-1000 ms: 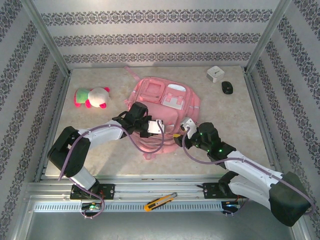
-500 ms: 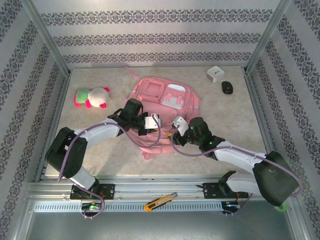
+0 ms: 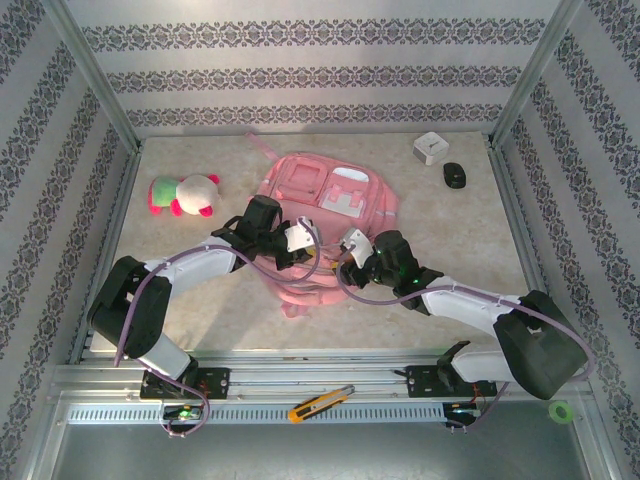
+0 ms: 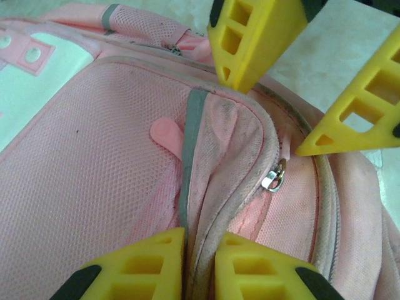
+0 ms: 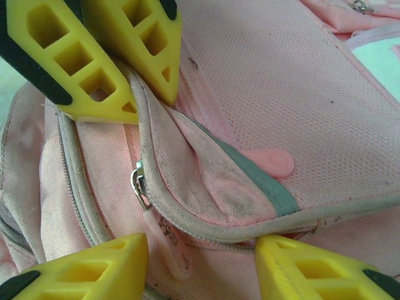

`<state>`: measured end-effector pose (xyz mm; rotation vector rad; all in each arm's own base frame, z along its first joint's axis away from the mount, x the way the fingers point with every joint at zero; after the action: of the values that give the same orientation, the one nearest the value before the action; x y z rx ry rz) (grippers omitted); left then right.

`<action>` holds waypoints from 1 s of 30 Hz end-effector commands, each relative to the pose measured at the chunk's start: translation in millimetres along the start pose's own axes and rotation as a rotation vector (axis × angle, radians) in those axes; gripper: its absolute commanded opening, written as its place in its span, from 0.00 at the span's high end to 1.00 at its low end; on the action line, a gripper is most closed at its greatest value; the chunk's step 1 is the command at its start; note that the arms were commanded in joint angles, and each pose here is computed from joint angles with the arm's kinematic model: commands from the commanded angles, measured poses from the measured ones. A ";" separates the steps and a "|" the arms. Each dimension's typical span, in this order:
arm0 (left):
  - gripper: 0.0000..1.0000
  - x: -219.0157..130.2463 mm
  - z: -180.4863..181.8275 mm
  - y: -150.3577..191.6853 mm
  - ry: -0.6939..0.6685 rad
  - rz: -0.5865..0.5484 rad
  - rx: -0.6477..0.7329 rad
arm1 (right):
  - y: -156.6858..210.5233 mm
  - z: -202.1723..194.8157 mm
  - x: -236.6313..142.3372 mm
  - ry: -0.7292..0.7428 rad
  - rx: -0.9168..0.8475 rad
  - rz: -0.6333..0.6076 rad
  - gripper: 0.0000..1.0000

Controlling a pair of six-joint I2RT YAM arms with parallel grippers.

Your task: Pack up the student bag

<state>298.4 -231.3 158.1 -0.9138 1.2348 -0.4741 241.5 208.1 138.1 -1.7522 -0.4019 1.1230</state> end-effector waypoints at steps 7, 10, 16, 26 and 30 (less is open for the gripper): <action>0.87 -10.1 9.3 -36.6 0.015 -0.141 -0.158 | -9.3 8.1 -15.5 -0.013 0.074 -0.080 0.52; 0.86 -10.3 8.1 -35.9 0.020 -0.151 -0.185 | -14.6 8.4 -14.0 -0.028 0.087 -0.097 0.52; 0.86 -12.4 10.9 -41.7 0.011 -0.161 -0.211 | -17.4 10.1 -5.5 -0.065 0.108 -0.089 0.61; 0.87 -19.5 20.8 -33.7 -0.075 -0.113 -0.206 | -3.6 -14.7 -24.2 0.086 0.226 -0.068 0.95; 0.87 -24.6 23.5 -27.7 -0.104 -0.096 -0.198 | 3.3 -29.8 -35.6 0.152 0.284 -0.062 1.00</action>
<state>305.3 -235.1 172.8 -1.1315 1.2726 -0.3870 237.9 187.6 158.9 -1.5585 -0.3207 1.0348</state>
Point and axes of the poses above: each hand's point on the last joint's axis, 136 mm out from that joint toward the fingers, its own x axis out along the fingers, its own z axis along the line the jaws close on, y = z × x, the point moved 6 cm from there along -x, back along the fingers, and after that the axes turned 8 degrees about -x, right-handed, at the moved point
